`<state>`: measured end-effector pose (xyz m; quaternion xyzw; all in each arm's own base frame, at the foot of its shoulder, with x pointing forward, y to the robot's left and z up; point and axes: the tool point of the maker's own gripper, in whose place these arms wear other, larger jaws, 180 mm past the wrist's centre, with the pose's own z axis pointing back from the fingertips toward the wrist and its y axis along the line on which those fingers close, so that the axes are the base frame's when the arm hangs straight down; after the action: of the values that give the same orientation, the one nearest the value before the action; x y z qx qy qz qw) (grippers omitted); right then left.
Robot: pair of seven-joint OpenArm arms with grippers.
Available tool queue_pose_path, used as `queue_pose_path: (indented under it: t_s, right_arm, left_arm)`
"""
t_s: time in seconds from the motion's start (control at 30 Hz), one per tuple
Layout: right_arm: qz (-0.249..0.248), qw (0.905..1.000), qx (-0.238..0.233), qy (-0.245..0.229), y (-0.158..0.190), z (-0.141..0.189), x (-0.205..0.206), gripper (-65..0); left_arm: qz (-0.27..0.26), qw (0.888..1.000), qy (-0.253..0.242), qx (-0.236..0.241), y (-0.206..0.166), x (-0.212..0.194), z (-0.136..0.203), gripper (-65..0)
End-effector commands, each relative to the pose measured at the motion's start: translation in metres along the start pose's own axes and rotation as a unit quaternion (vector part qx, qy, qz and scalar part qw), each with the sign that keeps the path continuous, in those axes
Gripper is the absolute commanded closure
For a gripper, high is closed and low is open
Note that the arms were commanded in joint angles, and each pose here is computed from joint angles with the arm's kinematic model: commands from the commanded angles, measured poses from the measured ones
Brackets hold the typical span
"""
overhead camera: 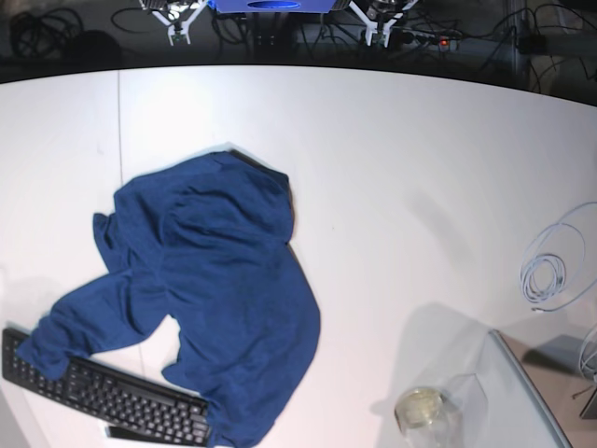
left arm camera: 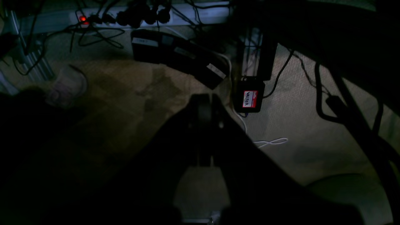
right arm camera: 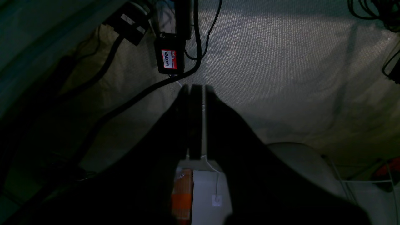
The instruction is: Layout the t-shirt on the table in an organized manner, then fold the t-shirt properly
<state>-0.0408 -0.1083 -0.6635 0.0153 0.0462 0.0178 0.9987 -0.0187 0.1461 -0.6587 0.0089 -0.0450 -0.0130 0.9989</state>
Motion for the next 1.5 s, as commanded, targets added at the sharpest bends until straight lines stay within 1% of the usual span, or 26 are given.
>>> queue_pose_path:
  t_s: [0.0,0.73,0.87,0.97,1.0,1.03,1.07,1.13,1.2,1.23,1.27,1.4,1.47]
  right_arm:
    - [0.000,0.9999,-0.009,0.005,-0.006,0.000,-0.004,-2.0]
    - [0.003,1.0000,-0.009,0.002,-0.005,0.000,-0.002,-1.2]
    - [-0.002,0.9997,-0.009,0.022,-0.005,0.000,-0.028,-0.5]
    - [-0.005,0.9992,-0.009,0.039,-0.004,0.002,-0.060,0.0]
    - [-0.009,0.9991,-0.009,0.040,-0.005,0.003,-0.071,0.0]
    - [-0.026,0.9989,-0.012,0.037,-0.007,0.006,-0.082,0.0]
    - [-0.043,0.9986,-0.019,0.027,-0.012,0.010,-0.088,0.0]
    - [-0.072,0.9967,-0.037,0.011,-0.028,0.022,-0.099,0.0]
    - [-0.096,0.9933,-0.063,-0.004,-0.052,0.044,-0.101,0.0]
    - [-0.104,0.9918,-0.073,-0.014,-0.060,0.058,-0.099,0.0]
    - [-0.105,0.9909,-0.081,-0.023,-0.067,0.072,-0.098,0.0]
    - [-0.107,0.9871,-0.093,-0.074,-0.069,0.122,-0.075,0.0]
    - [-0.104,0.9835,-0.100,-0.109,-0.071,0.146,-0.061,0.0]
  left_arm:
    - [-0.003,1.000,0.003,0.003,0.003,-0.005,0.001,0.0]
    - [-0.006,1.000,0.004,0.002,0.002,-0.006,0.001,0.0]
    - [-0.015,1.000,0.010,0.001,0.002,-0.022,0.004,0.0]
    - [-0.019,1.000,0.001,0.018,0.026,-0.032,0.012,0.0]
    - [-0.023,0.999,-0.011,0.022,0.032,-0.030,0.016,0.0]
    - [-0.029,0.999,-0.021,0.027,0.040,-0.032,0.022,0.0]
    - [-0.037,0.998,-0.033,0.027,0.047,-0.034,0.030,0.0]
    - [-0.056,0.997,-0.055,0.005,0.048,-0.038,0.048,0.0]
    - [-0.078,0.994,-0.077,-0.018,0.048,-0.042,0.070,0.0]
    - [-0.088,0.992,-0.087,-0.019,0.051,-0.042,0.081,0.0]
    - [-0.096,0.990,-0.099,-0.019,0.053,-0.039,0.091,0.0]
    - [-0.130,0.981,-0.143,-0.021,0.059,-0.023,0.129,0.0]
    - [-0.132,0.976,-0.171,-0.030,0.057,-0.008,0.148,0.0]
